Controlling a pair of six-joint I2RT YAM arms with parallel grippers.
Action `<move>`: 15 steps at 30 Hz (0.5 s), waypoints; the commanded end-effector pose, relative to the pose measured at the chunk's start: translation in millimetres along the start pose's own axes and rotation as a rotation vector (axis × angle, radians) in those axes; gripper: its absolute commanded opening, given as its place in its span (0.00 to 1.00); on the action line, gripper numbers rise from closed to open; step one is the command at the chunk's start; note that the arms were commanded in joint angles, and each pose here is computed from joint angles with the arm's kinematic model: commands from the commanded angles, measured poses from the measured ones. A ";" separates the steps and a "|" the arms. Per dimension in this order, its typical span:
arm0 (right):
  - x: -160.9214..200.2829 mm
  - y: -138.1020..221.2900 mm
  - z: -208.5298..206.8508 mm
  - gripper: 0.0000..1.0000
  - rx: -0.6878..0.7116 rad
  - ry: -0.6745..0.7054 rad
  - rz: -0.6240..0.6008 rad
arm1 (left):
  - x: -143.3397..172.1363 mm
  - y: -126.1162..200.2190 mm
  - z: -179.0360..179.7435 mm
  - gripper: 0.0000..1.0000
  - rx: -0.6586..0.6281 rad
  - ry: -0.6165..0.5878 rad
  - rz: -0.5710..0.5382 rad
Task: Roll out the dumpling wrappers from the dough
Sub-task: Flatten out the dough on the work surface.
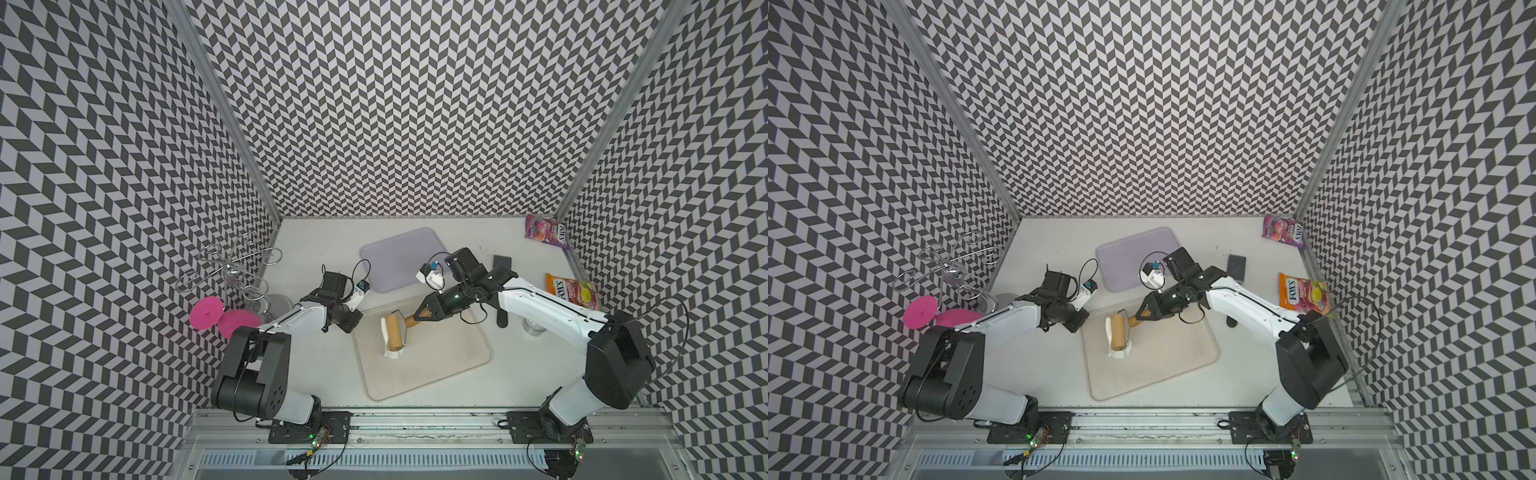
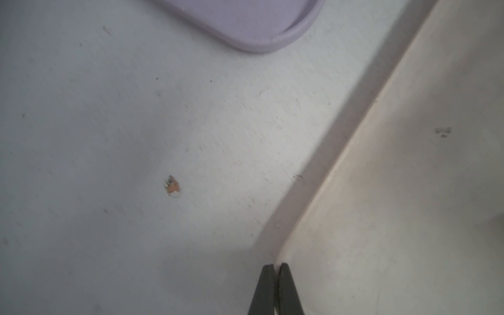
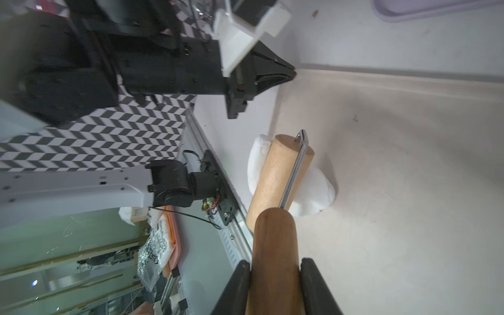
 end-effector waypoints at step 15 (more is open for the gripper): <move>-2.9 70.7 -33.7 0.00 0.573 -0.005 -0.210 | 2.2 -1.2 -7.8 0.00 0.026 -0.006 0.001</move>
Point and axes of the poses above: each gripper's point midway between its finger pads, its own y axis back along the fingers, its own z axis along the line the jaws close on, x = y × z, the point moved 5 cm from there along y, back along the fingers, and after that the axes turned 15 degrees about -y, right-handed, at the moved point
